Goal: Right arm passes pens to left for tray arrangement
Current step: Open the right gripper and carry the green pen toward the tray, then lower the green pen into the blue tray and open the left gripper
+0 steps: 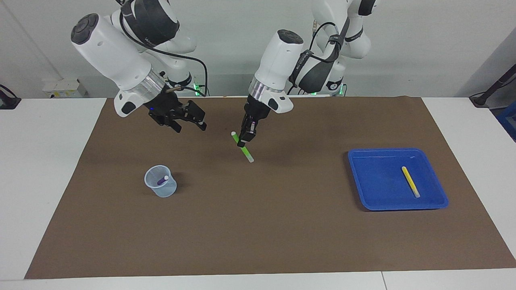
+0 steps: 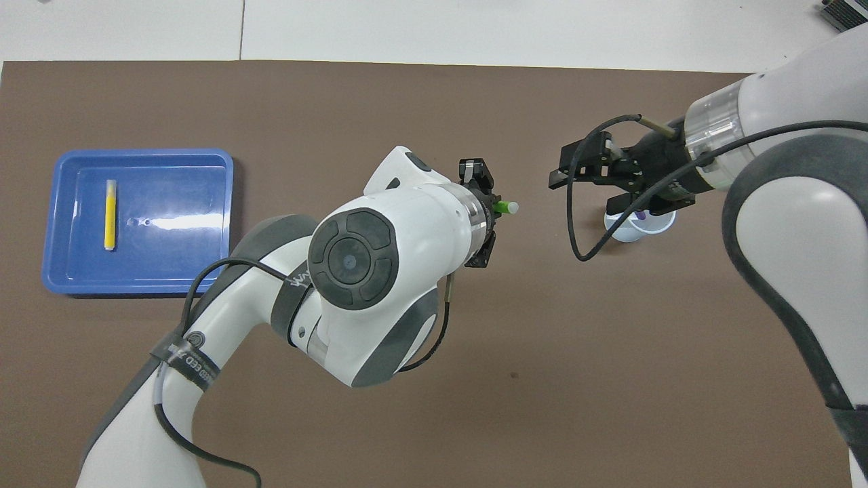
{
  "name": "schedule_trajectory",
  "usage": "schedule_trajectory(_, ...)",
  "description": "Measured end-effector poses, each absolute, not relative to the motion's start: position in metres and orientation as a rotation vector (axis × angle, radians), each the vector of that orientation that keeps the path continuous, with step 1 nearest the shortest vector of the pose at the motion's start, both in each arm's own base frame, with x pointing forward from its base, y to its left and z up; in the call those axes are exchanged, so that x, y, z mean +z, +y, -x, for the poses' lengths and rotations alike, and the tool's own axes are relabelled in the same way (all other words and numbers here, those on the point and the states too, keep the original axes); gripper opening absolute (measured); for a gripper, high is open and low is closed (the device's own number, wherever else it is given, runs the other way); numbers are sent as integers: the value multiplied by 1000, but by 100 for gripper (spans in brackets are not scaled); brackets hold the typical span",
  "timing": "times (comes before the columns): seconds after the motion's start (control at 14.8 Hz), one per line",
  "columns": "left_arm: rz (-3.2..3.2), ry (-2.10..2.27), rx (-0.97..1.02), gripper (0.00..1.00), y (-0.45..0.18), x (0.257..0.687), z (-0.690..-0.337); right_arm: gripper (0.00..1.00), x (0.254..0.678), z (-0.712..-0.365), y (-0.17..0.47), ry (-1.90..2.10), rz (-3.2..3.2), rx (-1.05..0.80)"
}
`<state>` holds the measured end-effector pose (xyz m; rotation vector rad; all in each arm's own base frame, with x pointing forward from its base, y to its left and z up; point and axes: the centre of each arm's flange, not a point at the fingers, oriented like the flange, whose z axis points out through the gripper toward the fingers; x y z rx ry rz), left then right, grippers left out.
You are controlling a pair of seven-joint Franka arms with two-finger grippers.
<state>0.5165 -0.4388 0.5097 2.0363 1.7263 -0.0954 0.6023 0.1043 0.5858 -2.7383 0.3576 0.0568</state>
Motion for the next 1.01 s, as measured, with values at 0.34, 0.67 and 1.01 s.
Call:
schedule_trajectory(0.34,-2305,1572,-167,18,-351,493,-563,100,578,-604,51,156,2812,10)
schedule_trajectory(0.67,-2517,1272,-141,18,-243,490,-605,100,538,-604,25,-61,2948,-54)
schedule_trajectory(1.01,-2760,769,-114,18,-136,469,-617,100,471,-621,49,-275,3117,16)
